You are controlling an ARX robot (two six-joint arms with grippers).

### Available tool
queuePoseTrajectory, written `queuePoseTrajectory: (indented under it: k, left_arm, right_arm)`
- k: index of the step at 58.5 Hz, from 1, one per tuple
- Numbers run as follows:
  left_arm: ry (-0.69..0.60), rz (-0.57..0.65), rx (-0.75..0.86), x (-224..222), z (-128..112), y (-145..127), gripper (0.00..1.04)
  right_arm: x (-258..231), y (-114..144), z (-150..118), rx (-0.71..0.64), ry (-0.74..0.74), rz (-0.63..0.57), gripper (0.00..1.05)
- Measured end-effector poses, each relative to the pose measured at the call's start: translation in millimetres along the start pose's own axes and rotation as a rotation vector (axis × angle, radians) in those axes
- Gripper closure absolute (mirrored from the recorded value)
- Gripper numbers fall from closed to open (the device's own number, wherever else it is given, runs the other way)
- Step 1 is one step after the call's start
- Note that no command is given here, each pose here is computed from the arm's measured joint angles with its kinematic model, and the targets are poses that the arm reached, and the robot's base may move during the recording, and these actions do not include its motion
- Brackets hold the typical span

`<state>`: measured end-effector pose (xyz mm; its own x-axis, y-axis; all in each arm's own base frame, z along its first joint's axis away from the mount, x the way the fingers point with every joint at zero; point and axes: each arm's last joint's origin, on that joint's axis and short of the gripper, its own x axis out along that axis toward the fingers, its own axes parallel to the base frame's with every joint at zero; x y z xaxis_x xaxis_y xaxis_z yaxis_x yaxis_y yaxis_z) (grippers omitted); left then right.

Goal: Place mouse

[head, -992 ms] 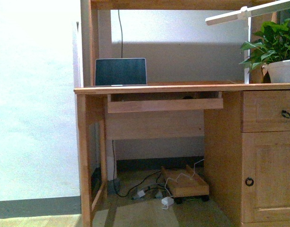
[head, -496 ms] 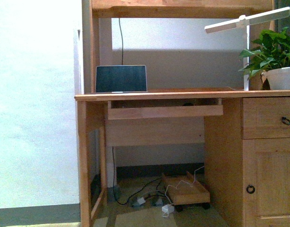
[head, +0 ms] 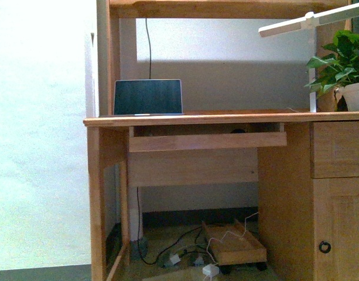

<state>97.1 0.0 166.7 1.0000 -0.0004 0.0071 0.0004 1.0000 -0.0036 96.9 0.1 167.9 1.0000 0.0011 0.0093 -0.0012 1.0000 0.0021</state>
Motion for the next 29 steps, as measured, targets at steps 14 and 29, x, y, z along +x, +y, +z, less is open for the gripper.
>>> queuePoseTrajectory:
  k: [14,29]
  left_arm:
    - [0.000,0.000,0.000,0.0,0.0,0.0,0.08]
    - [0.000,0.000,0.000,0.0,0.0,0.0,0.08]
  right_arm:
    - [0.0,0.0,0.0,0.000,0.000,0.000,0.07]
    - [0.0,0.0,0.0,0.000,0.000,0.000,0.07]
